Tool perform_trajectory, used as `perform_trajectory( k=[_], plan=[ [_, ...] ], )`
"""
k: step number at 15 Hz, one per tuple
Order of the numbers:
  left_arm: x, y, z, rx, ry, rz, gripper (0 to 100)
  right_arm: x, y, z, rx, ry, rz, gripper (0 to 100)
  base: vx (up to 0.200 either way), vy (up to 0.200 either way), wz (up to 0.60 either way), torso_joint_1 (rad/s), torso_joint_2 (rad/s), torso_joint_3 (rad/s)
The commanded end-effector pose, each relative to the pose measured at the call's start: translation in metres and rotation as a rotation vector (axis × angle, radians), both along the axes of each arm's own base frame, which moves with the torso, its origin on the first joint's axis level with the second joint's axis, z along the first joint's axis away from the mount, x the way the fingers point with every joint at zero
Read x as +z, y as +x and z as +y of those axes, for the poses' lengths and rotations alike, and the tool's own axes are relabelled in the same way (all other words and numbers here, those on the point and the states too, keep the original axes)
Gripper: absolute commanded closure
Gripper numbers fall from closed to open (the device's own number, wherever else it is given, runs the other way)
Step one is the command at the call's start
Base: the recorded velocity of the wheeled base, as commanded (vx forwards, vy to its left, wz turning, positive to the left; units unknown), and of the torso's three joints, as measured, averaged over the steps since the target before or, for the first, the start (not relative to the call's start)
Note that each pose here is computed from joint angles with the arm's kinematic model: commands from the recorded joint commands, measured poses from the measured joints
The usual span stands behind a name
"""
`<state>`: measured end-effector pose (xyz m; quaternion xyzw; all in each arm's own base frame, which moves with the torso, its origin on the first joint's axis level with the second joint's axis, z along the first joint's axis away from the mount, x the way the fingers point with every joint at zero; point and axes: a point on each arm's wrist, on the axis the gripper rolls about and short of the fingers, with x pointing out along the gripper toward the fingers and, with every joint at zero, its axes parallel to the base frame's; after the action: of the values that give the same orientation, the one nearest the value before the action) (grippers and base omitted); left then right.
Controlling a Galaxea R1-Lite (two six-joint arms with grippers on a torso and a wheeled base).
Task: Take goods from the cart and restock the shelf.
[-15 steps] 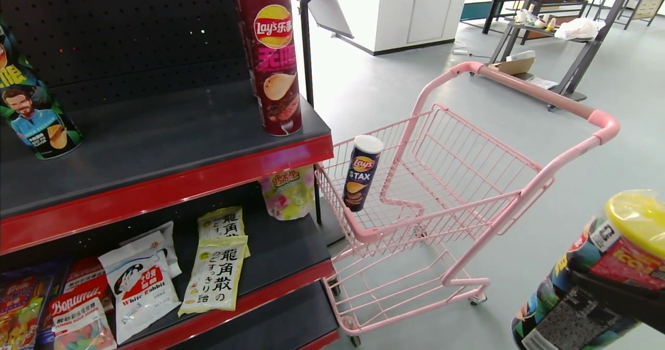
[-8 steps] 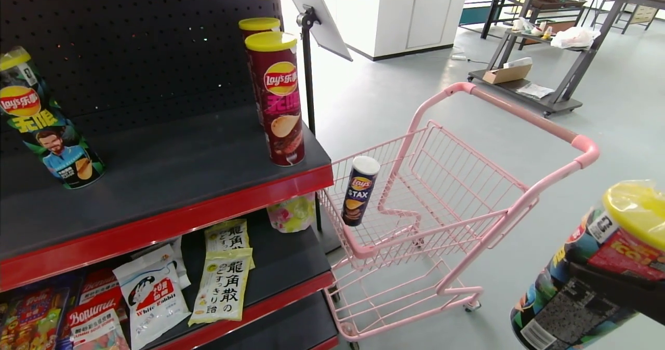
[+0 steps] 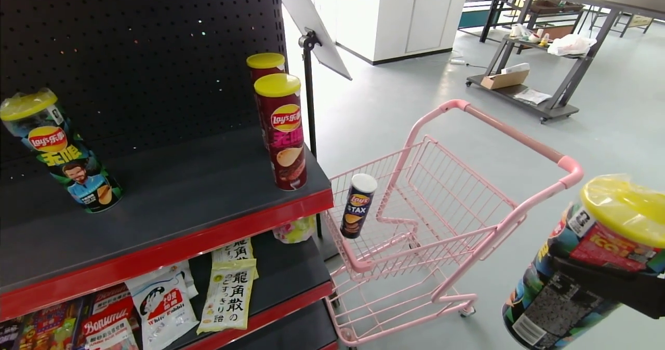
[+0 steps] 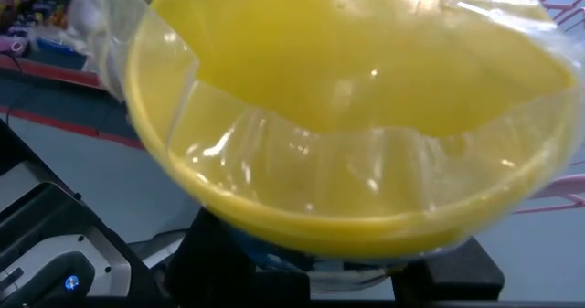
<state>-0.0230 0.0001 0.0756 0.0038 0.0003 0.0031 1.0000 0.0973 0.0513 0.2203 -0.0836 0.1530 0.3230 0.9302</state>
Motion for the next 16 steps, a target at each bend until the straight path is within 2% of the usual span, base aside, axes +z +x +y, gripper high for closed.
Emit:
perform_trajectory(
  k=[1, 12, 15, 16],
  plan=[
    [0.0, 0.0001, 0.0, 0.001, 0.0, 0.001, 0, -0.0014, 0.0043, 0.0021, 0.001, -0.008, 0.017, 100, 0.0, 0.0, 0.0, 0.144, -0.37, -0.222],
    [0.0, 0.0001, 0.0001, 0.003, -0.005, 0.001, 0, -0.0053, 0.0087, 0.0042, 0.001, -0.019, 0.04, 100, 0.0, 0.0, 0.6, 0.02, -0.04, -0.022],
    [0.0, 0.0001, 0.0, 0.002, -0.002, 0.001, 0, -0.0059, 0.0097, 0.0045, 0.0, 0.004, -0.012, 100, 0.0, 0.0, 0.0, 0.0, 0.0, 0.0],
    [0.0, 0.0001, 0.0, 0.001, 0.0, 0.001, 0, -0.0068, 0.0098, 0.0047, 0.001, 0.019, -0.04, 100, 0.0, 0.2, 0.0, 0.002, 0.0, -0.002]
  ],
)
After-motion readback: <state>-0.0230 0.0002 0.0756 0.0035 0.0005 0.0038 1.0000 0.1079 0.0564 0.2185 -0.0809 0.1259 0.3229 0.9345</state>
